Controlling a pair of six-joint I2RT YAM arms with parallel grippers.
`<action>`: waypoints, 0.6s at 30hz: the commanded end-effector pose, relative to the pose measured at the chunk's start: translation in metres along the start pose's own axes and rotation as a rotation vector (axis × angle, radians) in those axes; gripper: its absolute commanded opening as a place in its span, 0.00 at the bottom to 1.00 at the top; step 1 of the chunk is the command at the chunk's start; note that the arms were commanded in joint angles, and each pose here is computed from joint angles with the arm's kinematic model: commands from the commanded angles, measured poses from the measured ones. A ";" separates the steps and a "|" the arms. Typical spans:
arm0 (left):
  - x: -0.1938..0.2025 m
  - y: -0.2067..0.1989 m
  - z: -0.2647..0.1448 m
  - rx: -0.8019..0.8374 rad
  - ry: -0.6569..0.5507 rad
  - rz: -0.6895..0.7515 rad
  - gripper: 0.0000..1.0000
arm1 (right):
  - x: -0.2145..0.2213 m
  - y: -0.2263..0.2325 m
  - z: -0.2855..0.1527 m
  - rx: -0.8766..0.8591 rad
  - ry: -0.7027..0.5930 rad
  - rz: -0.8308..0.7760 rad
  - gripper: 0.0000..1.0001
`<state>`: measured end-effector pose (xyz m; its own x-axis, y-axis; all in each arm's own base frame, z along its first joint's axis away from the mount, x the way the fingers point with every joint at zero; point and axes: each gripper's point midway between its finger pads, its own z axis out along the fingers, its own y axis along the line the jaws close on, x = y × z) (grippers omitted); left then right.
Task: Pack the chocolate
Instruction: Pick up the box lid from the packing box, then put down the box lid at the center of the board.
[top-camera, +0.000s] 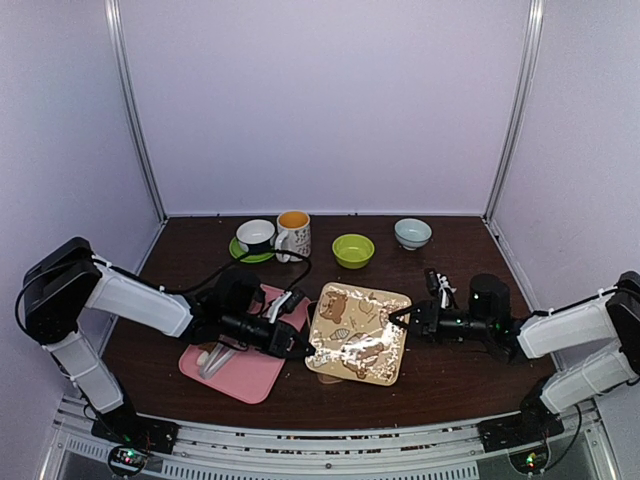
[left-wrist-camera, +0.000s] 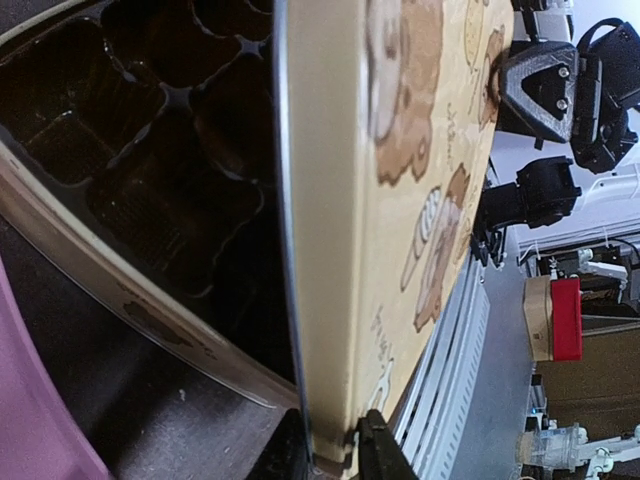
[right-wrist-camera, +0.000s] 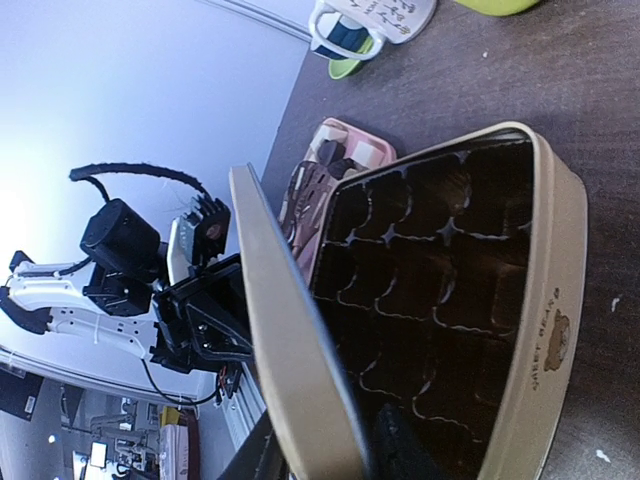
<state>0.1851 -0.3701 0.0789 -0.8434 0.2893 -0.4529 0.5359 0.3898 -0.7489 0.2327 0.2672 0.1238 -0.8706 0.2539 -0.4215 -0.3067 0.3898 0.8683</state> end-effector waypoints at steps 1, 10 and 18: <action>-0.024 -0.025 -0.007 0.048 -0.070 0.069 0.19 | 0.001 0.034 -0.006 -0.133 0.021 -0.067 0.29; -0.027 -0.025 -0.005 0.072 -0.094 0.047 0.19 | 0.004 0.060 -0.016 -0.236 0.033 -0.111 0.19; -0.034 -0.027 -0.023 0.008 -0.168 0.089 0.38 | -0.009 0.067 -0.017 -0.218 -0.005 -0.116 0.09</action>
<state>0.1925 -0.3731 0.0978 -0.8369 0.2360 -0.4939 0.5473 0.3733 -0.7491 0.2118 0.2740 0.1692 -0.8497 0.2086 -0.4843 -0.4348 0.2425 0.8673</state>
